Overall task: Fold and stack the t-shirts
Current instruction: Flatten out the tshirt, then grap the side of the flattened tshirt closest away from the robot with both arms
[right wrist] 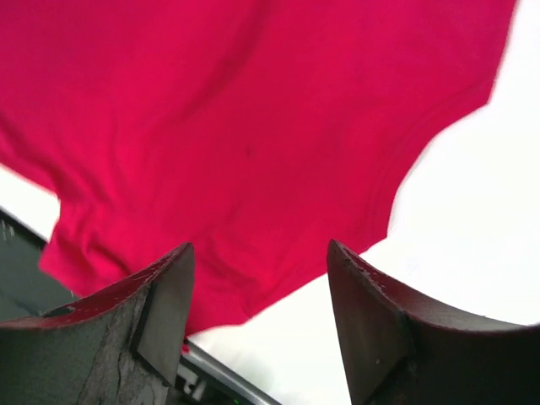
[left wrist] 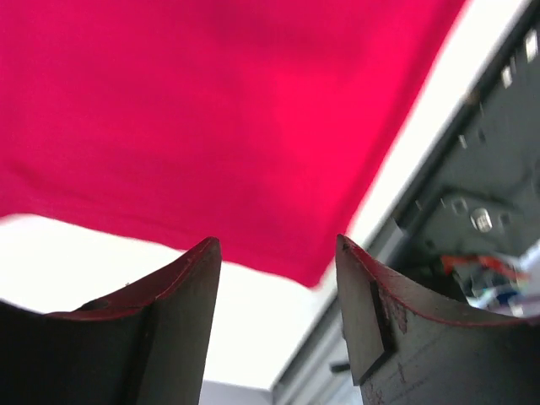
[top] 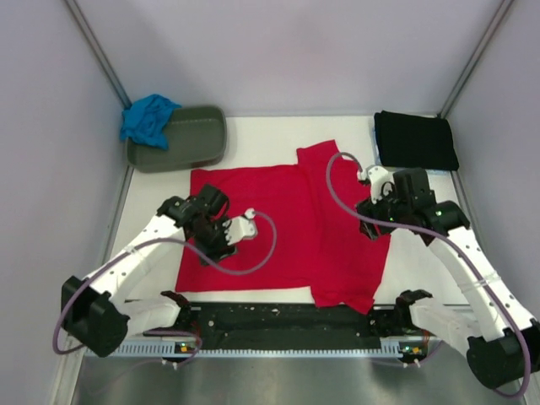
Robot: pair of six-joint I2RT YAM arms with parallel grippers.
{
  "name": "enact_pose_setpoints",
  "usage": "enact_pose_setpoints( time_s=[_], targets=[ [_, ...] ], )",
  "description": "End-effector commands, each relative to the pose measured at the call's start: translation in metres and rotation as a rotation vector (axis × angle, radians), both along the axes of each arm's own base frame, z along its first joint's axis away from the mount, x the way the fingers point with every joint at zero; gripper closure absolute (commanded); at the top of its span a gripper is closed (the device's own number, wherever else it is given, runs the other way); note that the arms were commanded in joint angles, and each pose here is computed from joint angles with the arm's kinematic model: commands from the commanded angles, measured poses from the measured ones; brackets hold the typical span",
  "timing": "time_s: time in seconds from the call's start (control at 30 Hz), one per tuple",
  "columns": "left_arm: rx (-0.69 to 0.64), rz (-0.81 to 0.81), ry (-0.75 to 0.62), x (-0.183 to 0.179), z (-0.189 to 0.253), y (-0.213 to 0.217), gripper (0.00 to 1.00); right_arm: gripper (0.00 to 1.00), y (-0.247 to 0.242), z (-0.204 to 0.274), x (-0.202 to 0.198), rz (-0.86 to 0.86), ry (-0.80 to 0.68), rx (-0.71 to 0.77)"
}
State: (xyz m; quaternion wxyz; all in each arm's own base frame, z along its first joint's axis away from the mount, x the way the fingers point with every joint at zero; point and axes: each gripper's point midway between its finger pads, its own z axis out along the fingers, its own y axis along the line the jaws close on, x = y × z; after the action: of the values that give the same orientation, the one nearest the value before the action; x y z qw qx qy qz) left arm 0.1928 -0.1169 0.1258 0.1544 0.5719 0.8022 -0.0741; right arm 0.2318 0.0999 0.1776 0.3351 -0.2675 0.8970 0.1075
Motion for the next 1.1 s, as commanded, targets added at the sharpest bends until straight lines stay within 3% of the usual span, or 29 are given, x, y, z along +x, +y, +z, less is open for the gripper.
enact_pose_setpoints(
  time_s=[0.0, 0.07, 0.17, 0.23, 0.33, 0.5, 0.73, 0.87, 0.97, 1.07],
  targets=[
    [0.149, -0.105, 0.055, -0.054, -0.021, 0.052, 0.38, 0.34, 0.017, 0.010, -0.038, 0.332, -0.103, 0.011],
    [0.227, -0.128, 0.064, -0.062, -0.033, 0.070, 0.37, 0.33, 0.029, 0.013, -0.065, 0.525, -0.133, 0.035],
    [0.328, -0.161, 0.056, -0.057, -0.053, 0.085, 0.34, 0.32, 0.029, -0.006, -0.092, 0.730, -0.102, -0.057],
    [0.442, -0.143, 0.017, -0.043, -0.066, 0.100, 0.34, 0.32, 0.016, -0.035, -0.113, 0.812, 0.024, -0.154],
    [0.545, -0.169, 0.070, -0.045, -0.081, 0.114, 0.35, 0.29, 0.000, -0.066, -0.148, 0.935, 0.219, -0.260],
    [0.565, -0.245, 0.100, -0.055, -0.091, 0.122, 0.34, 0.28, 0.000, -0.083, -0.169, 1.080, 0.323, -0.348],
    [0.445, -0.232, 0.175, -0.069, -0.108, 0.103, 0.33, 0.27, 0.015, -0.104, -0.159, 1.055, 0.331, -0.435],
    [0.452, -0.213, 0.166, -0.069, -0.120, 0.104, 0.34, 0.27, 0.016, -0.118, -0.157, 1.059, 0.369, -0.495],
    [0.439, -0.183, 0.142, -0.065, -0.120, 0.101, 0.41, 0.28, 0.024, -0.127, -0.158, 1.088, 0.377, -0.548],
    [0.416, -0.149, 0.123, -0.063, -0.115, 0.097, 0.70, 0.28, 0.026, -0.135, -0.149, 1.049, 0.369, -0.591]
  ],
)
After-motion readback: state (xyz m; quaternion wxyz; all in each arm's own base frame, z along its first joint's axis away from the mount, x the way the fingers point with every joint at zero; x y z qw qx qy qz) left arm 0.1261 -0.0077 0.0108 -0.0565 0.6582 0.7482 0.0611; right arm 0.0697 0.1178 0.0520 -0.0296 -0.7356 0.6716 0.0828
